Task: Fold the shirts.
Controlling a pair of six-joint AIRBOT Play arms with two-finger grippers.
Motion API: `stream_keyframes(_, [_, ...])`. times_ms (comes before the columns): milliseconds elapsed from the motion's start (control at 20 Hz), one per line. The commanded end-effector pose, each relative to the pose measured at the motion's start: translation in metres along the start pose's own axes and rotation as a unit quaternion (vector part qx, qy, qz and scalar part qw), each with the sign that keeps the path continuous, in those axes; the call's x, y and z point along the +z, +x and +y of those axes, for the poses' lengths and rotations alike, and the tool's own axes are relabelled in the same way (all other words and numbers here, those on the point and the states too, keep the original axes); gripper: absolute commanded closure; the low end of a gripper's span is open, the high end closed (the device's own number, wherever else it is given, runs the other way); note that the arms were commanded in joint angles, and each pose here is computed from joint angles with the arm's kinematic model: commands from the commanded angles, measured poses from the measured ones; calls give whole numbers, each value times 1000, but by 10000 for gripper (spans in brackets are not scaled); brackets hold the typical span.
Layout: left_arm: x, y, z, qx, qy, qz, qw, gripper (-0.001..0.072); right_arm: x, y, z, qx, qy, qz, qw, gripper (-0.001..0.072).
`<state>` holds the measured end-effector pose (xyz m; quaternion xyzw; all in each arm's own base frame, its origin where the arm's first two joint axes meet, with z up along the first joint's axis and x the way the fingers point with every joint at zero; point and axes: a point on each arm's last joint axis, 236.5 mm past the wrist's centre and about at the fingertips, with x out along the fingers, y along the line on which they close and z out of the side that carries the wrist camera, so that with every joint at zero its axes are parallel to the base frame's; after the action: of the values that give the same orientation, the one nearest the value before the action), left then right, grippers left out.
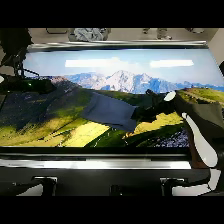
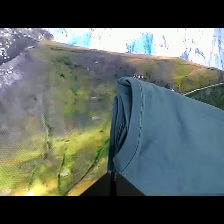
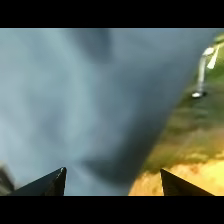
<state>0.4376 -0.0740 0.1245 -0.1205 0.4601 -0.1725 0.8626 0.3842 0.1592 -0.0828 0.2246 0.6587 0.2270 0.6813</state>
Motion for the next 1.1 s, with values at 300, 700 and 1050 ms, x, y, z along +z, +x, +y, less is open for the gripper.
stream_keyframes(300, [-4, 1, -5, -7, 1, 8, 1000, 675, 21, 18, 14, 31, -46, -63, 997, 664])
stream_keyframes(700, [-4, 1, -5, -7, 1, 8, 1000, 674, 78, -183, 25, 43, -112, -182, 976, 666])
stream_keyframes(1050, [-8, 12, 0, -7, -5, 21, 1000, 674, 71, -378, -58, -30, -22, -345, 938, 666])
